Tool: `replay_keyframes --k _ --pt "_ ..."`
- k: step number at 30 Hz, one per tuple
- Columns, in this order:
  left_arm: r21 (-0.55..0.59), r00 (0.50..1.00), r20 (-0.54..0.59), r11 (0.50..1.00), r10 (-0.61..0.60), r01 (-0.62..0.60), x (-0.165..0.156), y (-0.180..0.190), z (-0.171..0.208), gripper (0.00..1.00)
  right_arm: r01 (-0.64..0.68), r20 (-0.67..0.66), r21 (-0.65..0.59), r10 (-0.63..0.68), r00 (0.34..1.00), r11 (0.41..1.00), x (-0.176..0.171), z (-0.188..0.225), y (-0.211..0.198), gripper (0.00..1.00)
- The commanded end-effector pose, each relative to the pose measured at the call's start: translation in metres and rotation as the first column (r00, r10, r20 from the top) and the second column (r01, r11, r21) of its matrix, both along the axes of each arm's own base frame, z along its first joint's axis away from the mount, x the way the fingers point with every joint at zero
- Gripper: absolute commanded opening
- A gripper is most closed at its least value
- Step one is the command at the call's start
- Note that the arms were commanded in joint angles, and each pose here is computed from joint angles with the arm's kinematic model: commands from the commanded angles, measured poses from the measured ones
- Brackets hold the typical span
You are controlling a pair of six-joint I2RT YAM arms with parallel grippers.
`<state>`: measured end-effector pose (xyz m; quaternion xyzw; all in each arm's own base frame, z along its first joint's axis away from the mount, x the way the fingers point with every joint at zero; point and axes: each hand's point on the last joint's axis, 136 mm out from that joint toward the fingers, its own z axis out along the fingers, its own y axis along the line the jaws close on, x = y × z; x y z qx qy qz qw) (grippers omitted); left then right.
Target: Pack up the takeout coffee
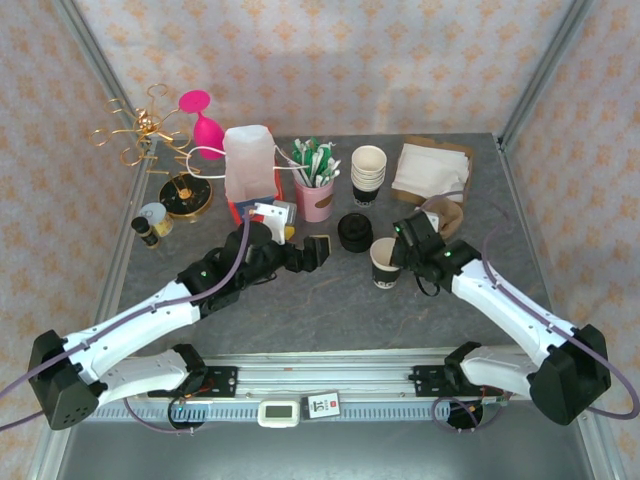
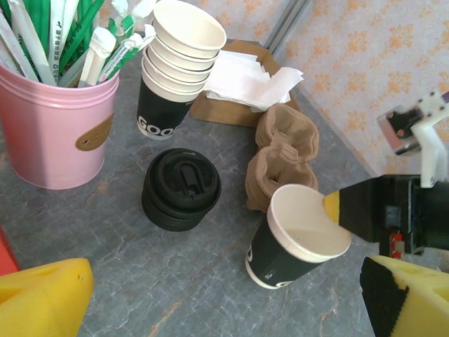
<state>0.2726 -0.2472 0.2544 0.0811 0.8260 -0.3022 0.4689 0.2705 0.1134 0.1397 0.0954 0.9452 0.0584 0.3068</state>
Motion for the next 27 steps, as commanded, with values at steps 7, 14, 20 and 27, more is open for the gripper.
replay_keyframes --k 7,14,20,27 --pt "-0.024 1.0 0.016 1.0 -0.015 0.016 0.005 -0.011 0.003 0.99 0.011 0.064 0.037 -0.013 0.998 0.999 0.002 -0.002 0.001 0.0" --pt "-0.021 1.0 0.017 1.0 -0.009 0.009 0.007 -0.011 0.002 0.99 -0.024 0.04 0.054 0.022 0.999 0.998 -0.005 -0.009 0.005 0.1" --pt "-0.004 1.0 0.022 1.0 -0.004 0.004 0.008 -0.01 0.003 0.99 -0.021 0.074 0.075 0.015 0.997 0.997 -0.003 0.009 0.006 0.26" --pt "0.002 0.999 0.031 1.0 0.016 -0.016 0.006 -0.002 0.01 0.99 -0.041 0.116 0.073 0.032 0.993 0.997 0.015 0.046 0.015 0.42"
